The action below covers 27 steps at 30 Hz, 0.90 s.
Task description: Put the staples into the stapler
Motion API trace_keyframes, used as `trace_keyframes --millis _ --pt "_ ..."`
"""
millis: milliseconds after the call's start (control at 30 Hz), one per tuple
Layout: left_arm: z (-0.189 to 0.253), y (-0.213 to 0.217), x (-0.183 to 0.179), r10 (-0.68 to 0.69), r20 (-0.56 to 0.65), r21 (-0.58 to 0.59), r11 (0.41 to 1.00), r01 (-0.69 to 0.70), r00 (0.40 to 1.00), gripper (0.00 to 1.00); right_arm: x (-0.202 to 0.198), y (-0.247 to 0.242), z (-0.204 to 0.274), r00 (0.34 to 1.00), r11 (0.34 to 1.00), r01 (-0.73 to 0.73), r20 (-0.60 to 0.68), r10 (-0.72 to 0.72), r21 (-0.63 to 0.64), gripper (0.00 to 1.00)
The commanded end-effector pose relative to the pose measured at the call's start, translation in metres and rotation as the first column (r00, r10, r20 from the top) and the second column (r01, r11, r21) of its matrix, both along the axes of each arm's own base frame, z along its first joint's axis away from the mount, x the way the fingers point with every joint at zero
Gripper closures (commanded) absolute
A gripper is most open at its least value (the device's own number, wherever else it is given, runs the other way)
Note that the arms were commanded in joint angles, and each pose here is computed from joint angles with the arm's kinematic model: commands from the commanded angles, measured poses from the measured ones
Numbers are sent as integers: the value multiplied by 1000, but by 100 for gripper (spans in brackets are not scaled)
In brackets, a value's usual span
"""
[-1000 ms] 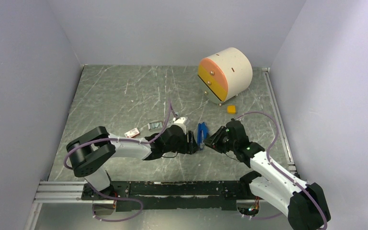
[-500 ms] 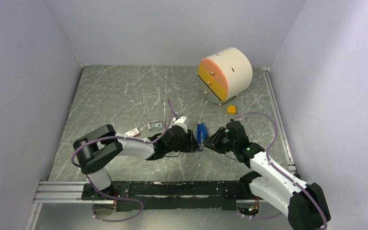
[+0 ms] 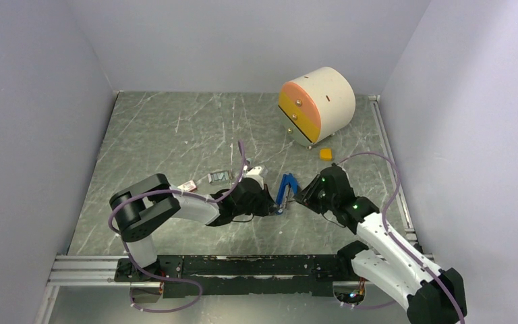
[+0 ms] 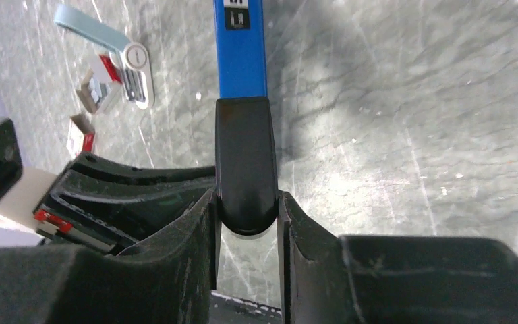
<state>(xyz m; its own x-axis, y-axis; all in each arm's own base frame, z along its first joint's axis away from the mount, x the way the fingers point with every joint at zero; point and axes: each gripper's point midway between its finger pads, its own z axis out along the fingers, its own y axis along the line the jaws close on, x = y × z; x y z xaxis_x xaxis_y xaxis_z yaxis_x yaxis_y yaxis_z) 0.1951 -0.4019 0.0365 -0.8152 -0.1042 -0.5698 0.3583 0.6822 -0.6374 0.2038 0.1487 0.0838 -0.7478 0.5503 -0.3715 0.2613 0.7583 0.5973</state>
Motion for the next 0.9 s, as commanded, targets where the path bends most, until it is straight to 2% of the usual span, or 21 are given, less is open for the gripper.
trace_keyframes --millis 0,200,433,600,867 --pt "-7 -2 -23 -125 2 3 992 125 992 95 43 -26 53 969 984 160 205 -141 -79 100" --pt "-17 5 -30 -130 -28 17 991 130 991 95 71 -49 80 932 942 268 302 -201 -201 100" --pt "-26 13 -35 -128 -46 31 991 129 991 95 104 -58 102 908 898 303 384 -170 -320 100" --pt "-30 18 -39 -128 -60 36 991 130 990 95 125 -48 104 914 898 259 391 -108 -357 100" --pt "-44 37 -42 -54 -104 65 996 61 993 90 154 -24 96 927 908 139 373 21 -396 85"
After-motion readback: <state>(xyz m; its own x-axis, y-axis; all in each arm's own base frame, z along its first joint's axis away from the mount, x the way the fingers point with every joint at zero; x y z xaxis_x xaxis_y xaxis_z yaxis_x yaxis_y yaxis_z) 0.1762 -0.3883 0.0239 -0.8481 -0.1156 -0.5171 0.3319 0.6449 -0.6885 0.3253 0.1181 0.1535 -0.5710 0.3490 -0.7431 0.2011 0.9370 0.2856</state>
